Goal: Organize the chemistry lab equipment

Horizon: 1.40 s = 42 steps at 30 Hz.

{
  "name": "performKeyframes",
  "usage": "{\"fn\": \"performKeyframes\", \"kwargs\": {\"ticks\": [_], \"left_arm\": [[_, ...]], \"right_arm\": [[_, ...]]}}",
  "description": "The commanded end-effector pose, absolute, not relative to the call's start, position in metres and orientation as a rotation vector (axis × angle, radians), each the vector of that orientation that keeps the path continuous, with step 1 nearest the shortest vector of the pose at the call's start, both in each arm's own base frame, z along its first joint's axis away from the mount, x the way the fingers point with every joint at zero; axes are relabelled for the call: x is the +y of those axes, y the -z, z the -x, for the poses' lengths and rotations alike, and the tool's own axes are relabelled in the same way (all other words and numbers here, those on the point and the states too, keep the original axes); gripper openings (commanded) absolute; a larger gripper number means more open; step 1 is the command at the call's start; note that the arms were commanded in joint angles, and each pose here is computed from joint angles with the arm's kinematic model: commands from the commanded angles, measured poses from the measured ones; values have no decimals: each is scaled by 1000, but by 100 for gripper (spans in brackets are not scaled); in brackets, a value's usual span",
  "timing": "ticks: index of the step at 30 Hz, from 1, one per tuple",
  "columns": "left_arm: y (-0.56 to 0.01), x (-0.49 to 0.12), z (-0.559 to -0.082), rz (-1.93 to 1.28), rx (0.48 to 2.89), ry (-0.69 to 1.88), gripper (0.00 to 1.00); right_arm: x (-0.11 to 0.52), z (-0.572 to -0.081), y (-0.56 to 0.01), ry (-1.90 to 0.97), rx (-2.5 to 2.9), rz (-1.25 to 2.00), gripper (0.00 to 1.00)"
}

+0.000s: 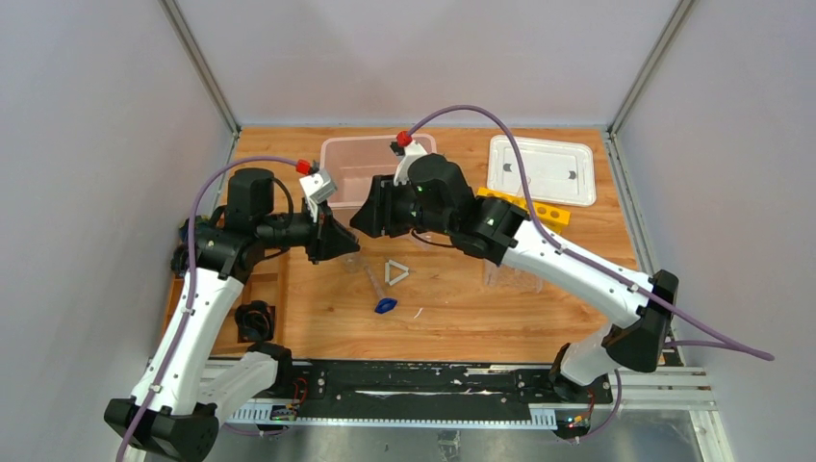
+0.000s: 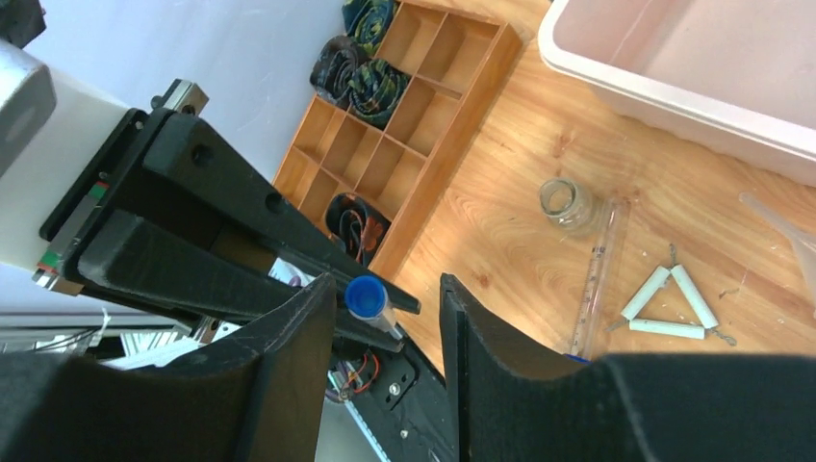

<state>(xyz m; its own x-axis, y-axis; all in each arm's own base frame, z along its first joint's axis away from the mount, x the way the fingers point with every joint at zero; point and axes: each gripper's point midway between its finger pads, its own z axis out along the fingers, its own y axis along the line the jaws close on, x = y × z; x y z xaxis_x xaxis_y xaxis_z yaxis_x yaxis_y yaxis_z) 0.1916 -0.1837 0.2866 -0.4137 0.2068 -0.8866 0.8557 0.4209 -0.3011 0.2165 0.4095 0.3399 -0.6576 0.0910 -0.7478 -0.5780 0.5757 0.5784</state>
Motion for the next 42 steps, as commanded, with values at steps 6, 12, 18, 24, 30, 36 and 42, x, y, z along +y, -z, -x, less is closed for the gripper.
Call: {"fn": "performKeyframes", "kwargs": {"ticks": [6,12,18,24,30,36,42], "left_arm": [[-278,-179,-188,-982,1842,938,0],[-276,-175,-187,-1015,1839,888,0],[-275,-174,-186,-1022,1836,877,0],[-274,-166,-193,-1007,1853,799,96],[-267,-156,-204,-962,1922,716,100],[-249,-144,-220,-909,2029,617,100],[-241,-142,-225,-903,2102,613,100]], "right_arm": [[423,-209,-338,-1157,2077,490,42],[428,-206,-325,-1150,2137,535,33],[423,-207,-325,-1151,2140,532,1],[381,-214,-316,-1054,2165,492,0],[246,-242,-292,-562,2194,309,0],[127,-236,-255,-182,2198,94,0],[73,-226,-204,-9,2243,-90,0]]}}
